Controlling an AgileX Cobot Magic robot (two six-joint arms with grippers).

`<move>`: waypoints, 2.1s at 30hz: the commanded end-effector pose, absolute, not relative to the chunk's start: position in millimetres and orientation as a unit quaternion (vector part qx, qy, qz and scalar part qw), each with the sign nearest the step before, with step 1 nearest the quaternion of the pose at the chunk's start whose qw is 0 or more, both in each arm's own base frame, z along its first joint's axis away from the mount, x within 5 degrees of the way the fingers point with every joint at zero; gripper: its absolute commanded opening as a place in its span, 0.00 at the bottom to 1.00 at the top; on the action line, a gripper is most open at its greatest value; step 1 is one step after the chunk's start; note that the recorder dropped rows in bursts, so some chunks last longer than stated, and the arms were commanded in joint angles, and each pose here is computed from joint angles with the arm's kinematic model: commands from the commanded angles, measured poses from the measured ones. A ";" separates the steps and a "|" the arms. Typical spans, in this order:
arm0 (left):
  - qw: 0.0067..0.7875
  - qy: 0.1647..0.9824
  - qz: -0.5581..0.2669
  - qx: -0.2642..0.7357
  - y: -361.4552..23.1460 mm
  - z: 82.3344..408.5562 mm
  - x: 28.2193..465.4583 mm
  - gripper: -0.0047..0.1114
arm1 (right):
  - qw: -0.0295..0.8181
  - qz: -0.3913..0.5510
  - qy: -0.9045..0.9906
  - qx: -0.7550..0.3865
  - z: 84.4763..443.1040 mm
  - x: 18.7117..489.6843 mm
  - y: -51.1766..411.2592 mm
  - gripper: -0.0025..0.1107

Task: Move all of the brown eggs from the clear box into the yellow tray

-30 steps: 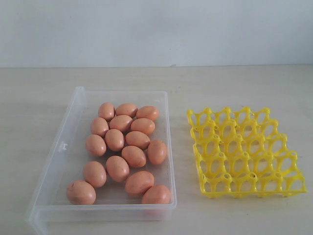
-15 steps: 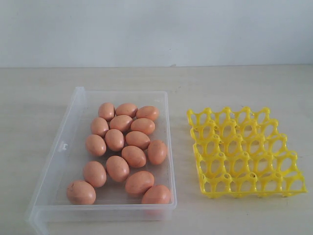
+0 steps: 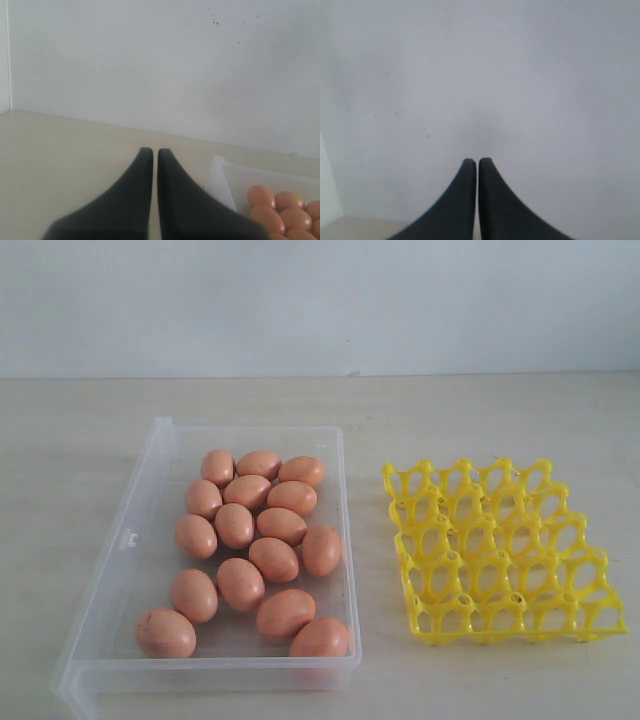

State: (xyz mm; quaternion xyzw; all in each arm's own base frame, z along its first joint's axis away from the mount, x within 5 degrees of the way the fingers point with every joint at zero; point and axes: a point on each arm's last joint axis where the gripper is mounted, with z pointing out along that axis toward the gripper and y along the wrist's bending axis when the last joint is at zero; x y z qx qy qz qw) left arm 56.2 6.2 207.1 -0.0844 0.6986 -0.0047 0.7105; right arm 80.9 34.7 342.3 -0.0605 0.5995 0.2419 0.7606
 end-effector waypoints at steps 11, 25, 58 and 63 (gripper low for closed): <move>0.710 0.698 -0.012 -0.090 6.0 206.2 56.2 0.07 | 0.567 0.331 0.693 -0.296 417.2 285.4 77.7 0.02; 0.711 0.697 -0.012 -0.090 6.1 206.4 56.1 0.07 | 0.703 -0.344 0.618 -0.073 495.0 241.9 -26.3 0.02; 0.711 0.697 -0.012 -0.090 6.1 206.3 56.2 0.07 | 0.130 0.064 0.895 -0.421 217.1 352.9 276.3 0.30; 0.710 0.698 -0.012 -0.090 6.0 206.1 56.2 0.07 | 0.105 0.059 0.895 -0.430 196.0 355.5 278.7 0.47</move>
